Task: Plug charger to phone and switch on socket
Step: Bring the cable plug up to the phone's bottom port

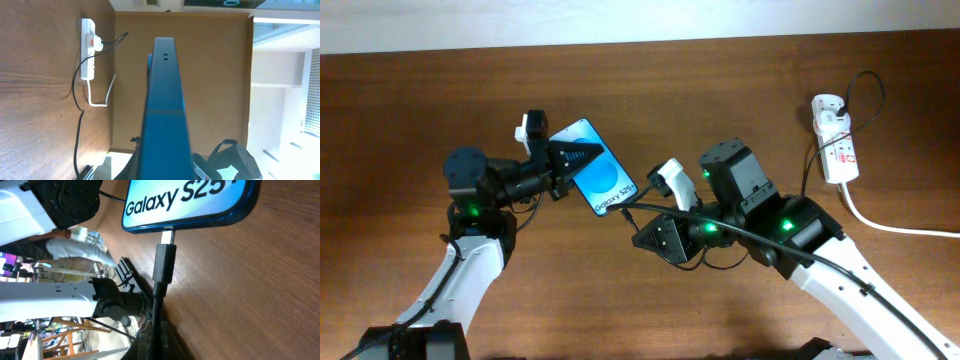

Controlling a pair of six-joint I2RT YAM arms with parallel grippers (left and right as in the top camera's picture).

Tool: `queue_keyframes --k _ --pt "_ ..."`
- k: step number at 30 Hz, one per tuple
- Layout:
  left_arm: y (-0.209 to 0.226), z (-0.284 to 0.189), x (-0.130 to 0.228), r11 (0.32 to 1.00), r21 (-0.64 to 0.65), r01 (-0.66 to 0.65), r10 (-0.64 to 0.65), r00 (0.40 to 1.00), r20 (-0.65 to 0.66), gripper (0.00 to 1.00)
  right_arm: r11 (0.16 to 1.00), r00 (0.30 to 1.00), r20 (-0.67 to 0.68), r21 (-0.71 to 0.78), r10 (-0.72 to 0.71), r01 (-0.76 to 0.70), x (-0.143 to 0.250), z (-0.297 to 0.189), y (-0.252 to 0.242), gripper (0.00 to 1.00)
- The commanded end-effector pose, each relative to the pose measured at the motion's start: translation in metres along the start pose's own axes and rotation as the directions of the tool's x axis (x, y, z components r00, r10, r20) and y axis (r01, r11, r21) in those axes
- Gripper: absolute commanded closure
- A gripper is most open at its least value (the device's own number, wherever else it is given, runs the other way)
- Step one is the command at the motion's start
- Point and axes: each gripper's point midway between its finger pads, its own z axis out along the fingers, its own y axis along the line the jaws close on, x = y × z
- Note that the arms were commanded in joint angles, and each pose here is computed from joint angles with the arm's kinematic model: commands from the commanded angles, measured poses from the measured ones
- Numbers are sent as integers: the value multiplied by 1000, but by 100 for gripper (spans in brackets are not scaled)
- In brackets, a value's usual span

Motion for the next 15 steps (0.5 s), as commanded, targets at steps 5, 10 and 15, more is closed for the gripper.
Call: queue_keyframes --k 5,10,15 --pt "-7 1 12 999 12 -50 50 996 -72 97 1000 1000 15 -7 -25 25 -4 3 2 96" --pt "-7 0 17 998 14 -65 66 993 -103 98 998 998 44 -15 -52 53 -12 2 4 96" --pt "-7 0 18 998 14 -64 65 992 -108 98 997 996 71 50 -57 53 -18 2 -6 96"
